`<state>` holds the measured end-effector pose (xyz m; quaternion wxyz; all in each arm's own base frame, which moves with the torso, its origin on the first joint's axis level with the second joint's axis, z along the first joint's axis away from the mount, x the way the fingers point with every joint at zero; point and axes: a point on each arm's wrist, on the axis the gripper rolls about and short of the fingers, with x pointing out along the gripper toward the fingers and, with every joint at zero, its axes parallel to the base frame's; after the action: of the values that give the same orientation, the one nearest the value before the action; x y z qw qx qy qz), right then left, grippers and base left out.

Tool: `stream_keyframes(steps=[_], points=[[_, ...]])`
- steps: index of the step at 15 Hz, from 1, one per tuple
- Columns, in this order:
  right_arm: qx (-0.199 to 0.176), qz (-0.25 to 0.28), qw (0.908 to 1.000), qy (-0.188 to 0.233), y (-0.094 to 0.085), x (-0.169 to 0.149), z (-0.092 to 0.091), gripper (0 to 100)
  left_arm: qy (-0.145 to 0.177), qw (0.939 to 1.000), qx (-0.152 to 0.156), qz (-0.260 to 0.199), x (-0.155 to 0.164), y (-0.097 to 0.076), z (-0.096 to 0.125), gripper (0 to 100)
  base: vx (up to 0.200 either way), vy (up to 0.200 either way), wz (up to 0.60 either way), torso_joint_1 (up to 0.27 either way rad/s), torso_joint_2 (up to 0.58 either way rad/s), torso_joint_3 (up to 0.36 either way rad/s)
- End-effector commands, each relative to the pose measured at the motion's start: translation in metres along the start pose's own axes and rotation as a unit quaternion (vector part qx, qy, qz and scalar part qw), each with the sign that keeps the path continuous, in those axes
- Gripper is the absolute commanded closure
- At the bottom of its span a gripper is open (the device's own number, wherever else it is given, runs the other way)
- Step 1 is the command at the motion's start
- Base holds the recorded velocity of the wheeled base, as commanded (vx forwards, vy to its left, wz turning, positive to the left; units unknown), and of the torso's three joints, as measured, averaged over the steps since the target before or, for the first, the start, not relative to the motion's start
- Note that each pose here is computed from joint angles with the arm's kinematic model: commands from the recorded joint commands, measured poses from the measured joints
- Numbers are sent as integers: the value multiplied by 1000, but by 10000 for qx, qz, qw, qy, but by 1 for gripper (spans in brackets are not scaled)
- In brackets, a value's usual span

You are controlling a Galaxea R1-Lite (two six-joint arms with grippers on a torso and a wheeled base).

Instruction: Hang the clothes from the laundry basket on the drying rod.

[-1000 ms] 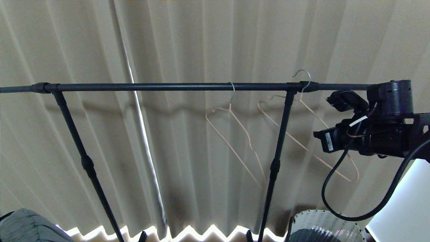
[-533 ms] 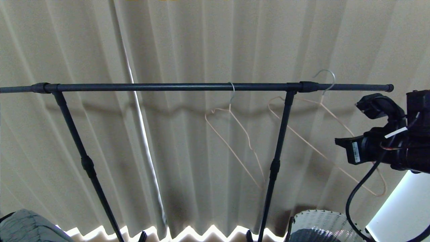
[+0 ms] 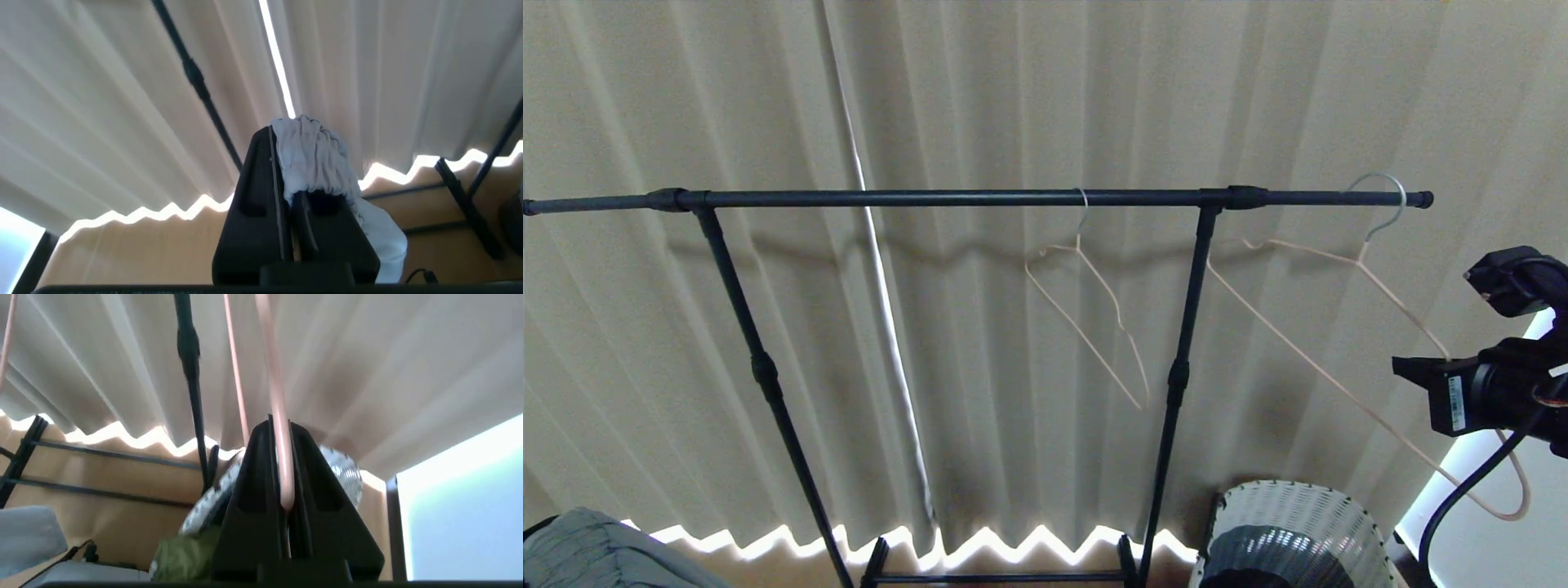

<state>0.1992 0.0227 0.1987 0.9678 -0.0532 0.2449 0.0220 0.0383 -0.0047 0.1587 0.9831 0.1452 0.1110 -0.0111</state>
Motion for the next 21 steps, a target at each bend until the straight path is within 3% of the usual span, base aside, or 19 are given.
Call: stream_keyframes(steps=[1,6,13,21], points=[[5,-11,10000,-8,-1,-6,-5,100,4,10000,7,1,0,0,0,100,-200,0,0,7,2,2],[-7,16,10000,81,0,-7,-20,100,43,10000,31,-24,1,-1,-3,100,-200,0,0,0,4,3],[6,21,9999,-103,1,-8,-25,100,-7,9999,39,-112,0,-1,-2,100,0,0,0,0,0,0],[23,274,9989,-383,8,-20,-20,100,-26,9999,31,-100,0,-1,0,100,0,200,0,7,2,5]])
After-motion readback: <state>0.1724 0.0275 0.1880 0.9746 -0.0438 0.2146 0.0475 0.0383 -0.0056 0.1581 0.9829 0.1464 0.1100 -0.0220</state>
